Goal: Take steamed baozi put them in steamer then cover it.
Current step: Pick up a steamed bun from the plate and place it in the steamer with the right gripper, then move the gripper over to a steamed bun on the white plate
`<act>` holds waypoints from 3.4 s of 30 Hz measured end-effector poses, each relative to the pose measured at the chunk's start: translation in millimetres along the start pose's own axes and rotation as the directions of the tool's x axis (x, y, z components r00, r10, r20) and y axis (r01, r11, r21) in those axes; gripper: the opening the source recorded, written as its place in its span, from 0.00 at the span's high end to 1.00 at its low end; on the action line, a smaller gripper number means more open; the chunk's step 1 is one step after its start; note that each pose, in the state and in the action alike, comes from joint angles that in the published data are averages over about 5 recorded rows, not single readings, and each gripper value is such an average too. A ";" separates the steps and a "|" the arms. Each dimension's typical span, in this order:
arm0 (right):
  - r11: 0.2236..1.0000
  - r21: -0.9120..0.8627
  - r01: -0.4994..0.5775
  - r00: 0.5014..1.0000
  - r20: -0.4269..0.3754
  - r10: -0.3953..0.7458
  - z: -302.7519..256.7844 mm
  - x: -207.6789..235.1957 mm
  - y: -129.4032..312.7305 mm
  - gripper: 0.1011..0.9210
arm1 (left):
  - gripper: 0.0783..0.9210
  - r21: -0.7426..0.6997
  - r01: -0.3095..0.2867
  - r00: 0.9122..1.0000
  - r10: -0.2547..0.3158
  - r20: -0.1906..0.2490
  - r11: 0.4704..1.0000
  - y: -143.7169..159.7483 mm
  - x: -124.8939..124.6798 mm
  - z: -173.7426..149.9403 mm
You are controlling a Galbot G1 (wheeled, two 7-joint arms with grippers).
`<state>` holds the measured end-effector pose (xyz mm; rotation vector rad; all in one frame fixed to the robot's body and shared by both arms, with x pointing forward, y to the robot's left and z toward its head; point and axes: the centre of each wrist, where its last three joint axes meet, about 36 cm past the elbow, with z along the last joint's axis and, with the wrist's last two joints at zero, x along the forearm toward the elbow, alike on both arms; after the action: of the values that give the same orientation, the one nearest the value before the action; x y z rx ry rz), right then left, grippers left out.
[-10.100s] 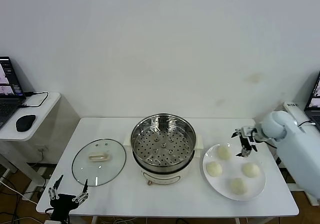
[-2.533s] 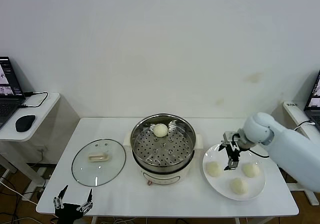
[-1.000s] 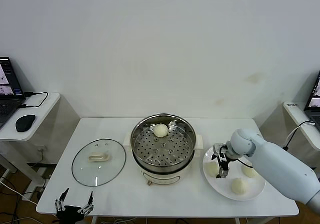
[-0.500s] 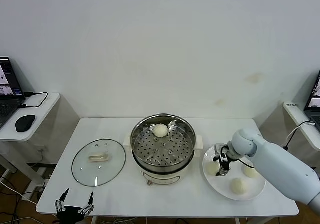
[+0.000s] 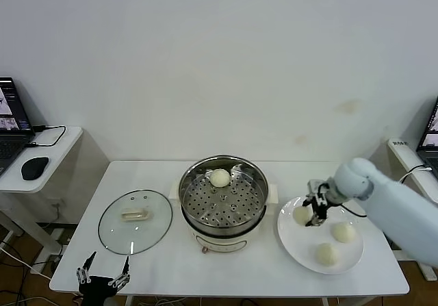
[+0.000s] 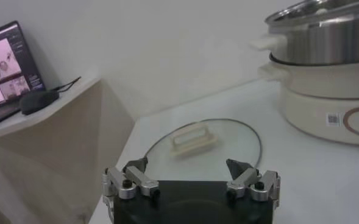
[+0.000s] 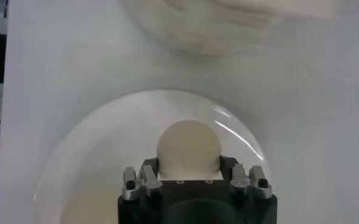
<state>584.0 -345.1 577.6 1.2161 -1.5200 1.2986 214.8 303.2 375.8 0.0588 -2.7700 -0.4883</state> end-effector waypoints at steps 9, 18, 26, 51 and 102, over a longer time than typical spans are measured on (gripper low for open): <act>0.999 0.026 -0.025 0.997 0.077 0.023 -46.5 80.1 -37.2 0.38 | 0.12 -0.022 0.008 1.000 -0.008 0.022 1.000 3.5 -0.5 -7.8; 0.996 0.087 0.028 0.988 0.149 -0.041 -136.7 102.3 -69.1 0.38 | 0.12 -0.013 0.022 0.999 -0.021 0.039 1.000 4.7 -2.1 -13.8; 0.982 0.157 0.100 0.983 0.139 -0.123 -221.1 81.9 -83.5 0.38 | 0.12 0.000 0.035 0.999 -0.035 0.039 0.999 5.9 -3.3 -13.7; 0.953 0.214 0.215 0.973 0.043 -0.229 -342.4 -35.8 -87.0 0.38 | 0.12 0.045 0.041 0.998 -0.043 0.040 0.998 3.5 -10.2 -12.5; 0.979 0.179 0.092 0.990 0.090 -0.109 -125.9 78.8 -50.8 0.12 | 0.12 0.070 -0.019 0.999 0.016 0.038 0.997 -6.1 -9.1 -21.2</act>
<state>611.9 -235.8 686.9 1.4704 -1.4165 1.3434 230.2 291.5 389.7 0.0419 -2.8218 -0.3917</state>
